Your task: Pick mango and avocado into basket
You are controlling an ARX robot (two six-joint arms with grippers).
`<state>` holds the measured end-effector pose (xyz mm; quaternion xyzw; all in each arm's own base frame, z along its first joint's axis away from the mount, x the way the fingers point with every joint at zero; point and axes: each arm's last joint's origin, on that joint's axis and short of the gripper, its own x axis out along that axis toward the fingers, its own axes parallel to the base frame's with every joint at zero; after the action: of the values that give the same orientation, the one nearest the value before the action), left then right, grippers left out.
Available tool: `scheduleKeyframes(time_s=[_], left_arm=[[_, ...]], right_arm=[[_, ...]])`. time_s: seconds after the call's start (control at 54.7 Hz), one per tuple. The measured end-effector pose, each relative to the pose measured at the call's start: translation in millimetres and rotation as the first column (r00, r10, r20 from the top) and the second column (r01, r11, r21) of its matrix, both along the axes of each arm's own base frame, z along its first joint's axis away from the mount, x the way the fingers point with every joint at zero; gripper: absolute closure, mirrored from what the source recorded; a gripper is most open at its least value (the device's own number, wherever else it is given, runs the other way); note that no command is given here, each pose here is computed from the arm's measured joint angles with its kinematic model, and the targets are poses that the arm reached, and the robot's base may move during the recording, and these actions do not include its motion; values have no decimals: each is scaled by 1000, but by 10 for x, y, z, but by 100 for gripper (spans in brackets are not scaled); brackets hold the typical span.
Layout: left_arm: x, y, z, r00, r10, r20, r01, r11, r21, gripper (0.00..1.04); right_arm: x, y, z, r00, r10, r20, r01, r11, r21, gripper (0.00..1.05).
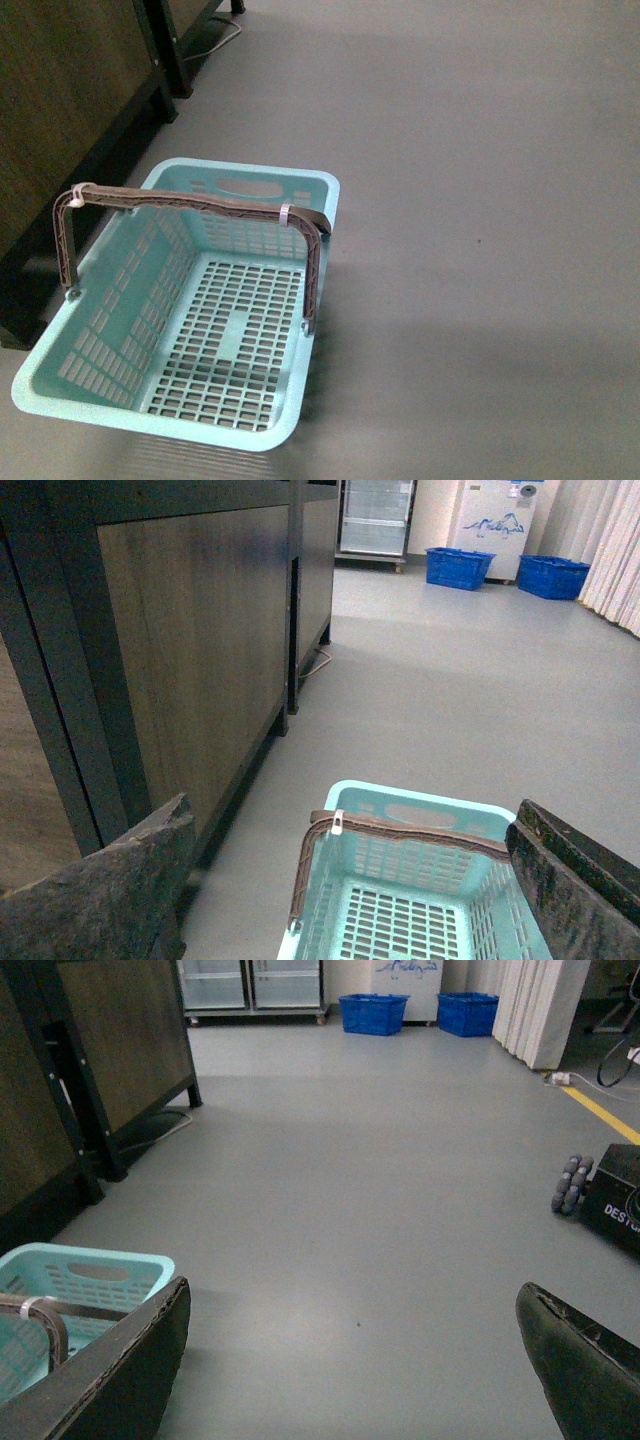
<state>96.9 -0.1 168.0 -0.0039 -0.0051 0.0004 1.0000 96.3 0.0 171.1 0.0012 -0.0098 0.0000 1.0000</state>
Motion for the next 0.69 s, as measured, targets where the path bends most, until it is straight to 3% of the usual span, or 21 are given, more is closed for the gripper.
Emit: scheduleKeyframes(time_s=[0.695], left_arm=[[0,0,0,1000,0,0,0,1000,0,9]], right_arm=[[0,0,0,1000,0,0,0,1000,0,9]])
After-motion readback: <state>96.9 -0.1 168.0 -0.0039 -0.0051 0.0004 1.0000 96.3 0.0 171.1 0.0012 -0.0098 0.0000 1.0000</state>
